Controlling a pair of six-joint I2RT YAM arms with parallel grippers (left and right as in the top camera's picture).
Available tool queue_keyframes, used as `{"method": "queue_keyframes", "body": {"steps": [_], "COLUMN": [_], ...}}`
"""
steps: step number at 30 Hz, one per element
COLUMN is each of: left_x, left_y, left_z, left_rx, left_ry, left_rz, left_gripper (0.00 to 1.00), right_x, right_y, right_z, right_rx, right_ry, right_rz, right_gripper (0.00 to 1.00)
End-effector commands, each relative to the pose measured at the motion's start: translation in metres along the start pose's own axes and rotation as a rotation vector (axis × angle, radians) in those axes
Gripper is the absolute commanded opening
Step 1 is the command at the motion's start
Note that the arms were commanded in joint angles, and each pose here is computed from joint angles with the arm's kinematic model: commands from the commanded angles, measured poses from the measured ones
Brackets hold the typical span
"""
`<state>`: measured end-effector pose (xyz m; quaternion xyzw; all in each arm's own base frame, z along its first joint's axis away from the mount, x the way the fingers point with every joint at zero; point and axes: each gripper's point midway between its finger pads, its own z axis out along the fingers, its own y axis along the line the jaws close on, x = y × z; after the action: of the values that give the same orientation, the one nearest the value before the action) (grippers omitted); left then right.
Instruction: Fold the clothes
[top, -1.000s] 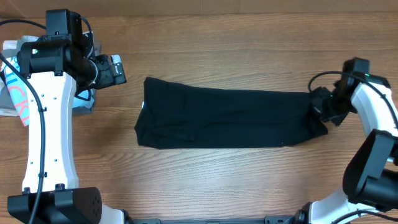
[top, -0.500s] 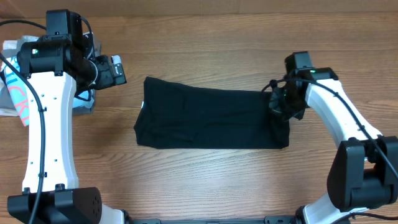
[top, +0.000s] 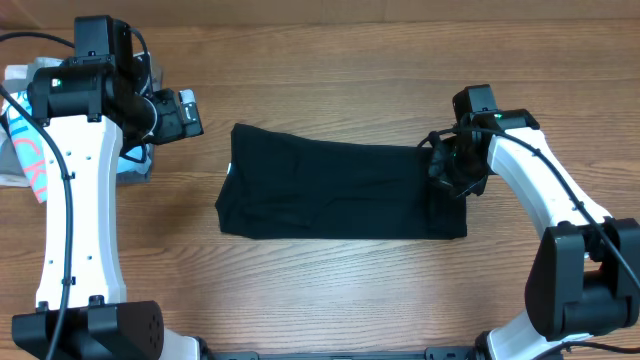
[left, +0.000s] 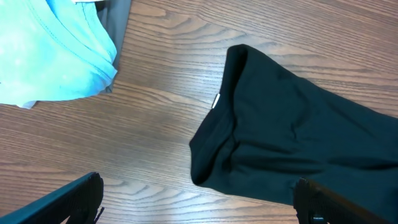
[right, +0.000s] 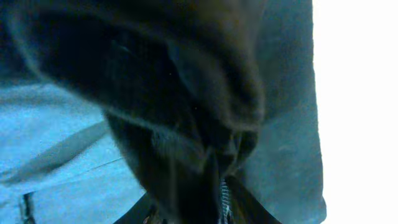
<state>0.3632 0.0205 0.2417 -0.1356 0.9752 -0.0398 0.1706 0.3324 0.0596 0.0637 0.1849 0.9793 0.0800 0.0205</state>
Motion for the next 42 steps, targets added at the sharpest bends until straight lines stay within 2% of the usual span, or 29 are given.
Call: {"method": "queue_keyframes", "body": {"steps": [1,7,14,15,17,19,20,21,22,23,35,42], "left_x": [-0.001,0.000,0.000,0.000,0.000,0.000,0.000,0.000,0.000,0.000,0.000,0.000], "left_y": [-0.005,-0.005,-0.005,-0.005,-0.005,-0.005,-0.005,-0.005,-0.005,-0.005,-0.005,-0.005], "left_z": [-0.002,-0.002,-0.002,-0.002,-0.002,-0.002,-0.002,-0.002,-0.002,-0.002,-0.002,-0.002], "left_rx": [0.014,0.014,0.014,0.014,0.014,0.014,0.014,0.014,0.014,0.014,0.014,0.014], "left_ry": [-0.004,-0.003,-0.003,-0.002,0.000,0.001,0.000,0.000,0.000,0.000,0.000,0.000], "left_rz": [0.030,0.030,0.030,0.030,0.030,0.030,0.030,0.030,0.030,0.030,0.030,0.030], "left_gripper": [1.00,1.00,1.00,1.00,1.00,1.00,1.00,1.00,1.00,1.00,1.00,1.00], "right_x": [0.004,0.009,-0.006,-0.012,-0.025,-0.037,-0.044,-0.051,-0.056,-0.060,-0.058,-0.039], "right_y": [0.017,0.036,0.029,0.026,0.021,0.014,0.011,0.008,0.006,0.007,0.036,0.050], "right_z": [-0.007,-0.009,-0.015,-0.018,-0.024,-0.027,-0.029,-0.028,-0.028,-0.026,0.029,0.060], "right_rx": [-0.095,-0.190,-0.158,-0.155,-0.165,-0.174,-0.179,-0.184,-0.191,-0.207,-0.309,-0.302], "right_ry": [0.008,0.037,-0.018,-0.034,-0.067,-0.104,-0.126,-0.146,-0.162,-0.167,-0.073,0.015], "right_rz": [-0.007,-0.024,-0.015,-0.005,0.001,-0.007,-0.012,-0.014,-0.006,0.000,-0.042,-0.076], "right_gripper": [0.29,0.29,0.30,0.32,0.44,0.47,0.41,0.30,0.13,0.04,0.04,0.04]}}
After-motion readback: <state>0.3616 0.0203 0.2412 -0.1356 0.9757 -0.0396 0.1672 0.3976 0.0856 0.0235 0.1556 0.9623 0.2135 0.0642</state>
